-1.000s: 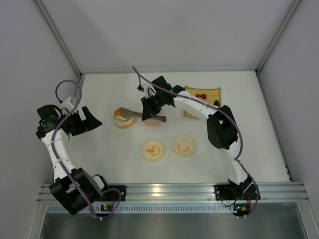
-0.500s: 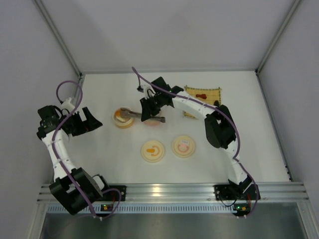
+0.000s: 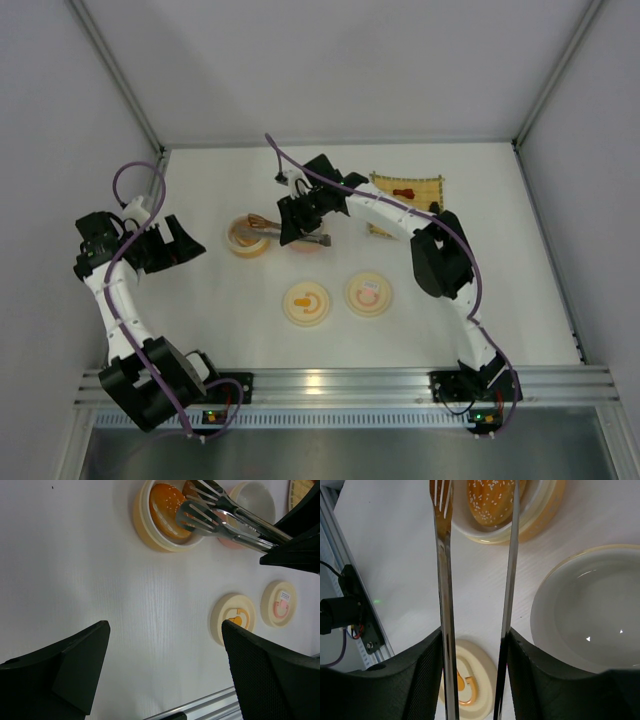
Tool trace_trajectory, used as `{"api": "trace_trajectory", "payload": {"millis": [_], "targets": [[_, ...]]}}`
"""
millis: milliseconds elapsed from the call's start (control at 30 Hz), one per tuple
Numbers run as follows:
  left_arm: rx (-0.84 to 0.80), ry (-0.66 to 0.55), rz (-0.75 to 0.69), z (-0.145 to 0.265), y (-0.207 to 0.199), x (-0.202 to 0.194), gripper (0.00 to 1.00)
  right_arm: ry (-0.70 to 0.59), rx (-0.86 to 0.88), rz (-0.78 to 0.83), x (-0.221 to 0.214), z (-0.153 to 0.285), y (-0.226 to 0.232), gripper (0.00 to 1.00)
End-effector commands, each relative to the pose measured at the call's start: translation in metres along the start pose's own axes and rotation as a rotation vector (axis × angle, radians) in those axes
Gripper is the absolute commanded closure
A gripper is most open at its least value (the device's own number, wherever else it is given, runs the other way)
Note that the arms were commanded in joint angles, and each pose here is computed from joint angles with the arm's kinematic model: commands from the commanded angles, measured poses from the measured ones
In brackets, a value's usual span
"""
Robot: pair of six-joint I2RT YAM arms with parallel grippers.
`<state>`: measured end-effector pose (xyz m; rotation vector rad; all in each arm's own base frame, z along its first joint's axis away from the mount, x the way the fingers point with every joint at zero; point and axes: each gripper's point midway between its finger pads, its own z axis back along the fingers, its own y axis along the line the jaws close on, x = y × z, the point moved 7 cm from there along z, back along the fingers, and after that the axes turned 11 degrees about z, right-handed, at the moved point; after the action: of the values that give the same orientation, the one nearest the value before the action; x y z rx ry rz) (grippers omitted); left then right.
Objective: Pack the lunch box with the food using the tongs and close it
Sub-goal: Place the fake food in the packing box, then adjust the clamp.
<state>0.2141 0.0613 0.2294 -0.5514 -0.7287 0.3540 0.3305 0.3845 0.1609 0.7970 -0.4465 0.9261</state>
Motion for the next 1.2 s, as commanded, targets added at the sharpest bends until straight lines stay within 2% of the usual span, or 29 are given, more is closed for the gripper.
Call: {"api": "trace_trajectory", "payload": {"millis": [0,233,400,533,767,800,833,900,967,1000,1033,1100,1167], "targets": [[-0.037,-0.049,-0.065,0.007,-0.008,0.006,0.02,-0.142,0.034,0.117,0.045,0.029,0.034,0.52],[-0.048,-0.059,-0.08,0.011,-0.012,0.005,0.02,-0.211,-0.039,0.229,0.065,0.069,0.048,0.53],[-0.13,-0.087,-0.2,0.023,-0.03,0.004,0.02,-0.221,-0.075,0.282,0.062,0.101,0.059,0.53],[-0.2,-0.214,-0.406,0.042,-0.053,0.01,0.02,-0.204,-0.09,0.316,0.047,0.124,0.068,0.54],[-0.361,-0.318,-0.857,0.067,-0.089,0.008,0.02,-0.165,-0.113,0.284,0.005,0.149,0.069,0.55],[-0.395,-0.289,-0.868,0.068,-0.092,-0.001,0.02,-0.165,-0.108,0.276,0.001,0.153,0.071,0.55],[-0.412,-0.31,-0.993,0.069,-0.095,0.0,0.02,-0.176,-0.112,0.278,-0.001,0.16,0.074,0.55],[-0.446,-0.312,-1.064,0.066,-0.1,-0.002,0.02,-0.169,-0.114,0.264,-0.011,0.162,0.073,0.55],[-0.499,-0.275,-1.155,0.057,-0.111,-0.005,0.02,-0.176,-0.118,0.27,-0.017,0.168,0.077,0.55],[-0.462,-0.224,-1.195,0.049,-0.109,-0.006,0.02,-0.163,-0.117,0.263,-0.023,0.167,0.075,0.55],[-0.531,-0.168,-1.299,0.04,-0.124,-0.017,0.01,-0.165,-0.118,0.261,-0.025,0.17,0.075,0.55],[-0.509,-0.095,-1.408,0.028,-0.128,-0.025,0.02,-0.164,-0.103,0.246,-0.031,0.171,0.074,0.55],[-0.585,-0.109,-1.516,0.02,-0.147,-0.035,0.02,-0.172,-0.09,0.228,-0.034,0.175,0.071,0.56]]}}
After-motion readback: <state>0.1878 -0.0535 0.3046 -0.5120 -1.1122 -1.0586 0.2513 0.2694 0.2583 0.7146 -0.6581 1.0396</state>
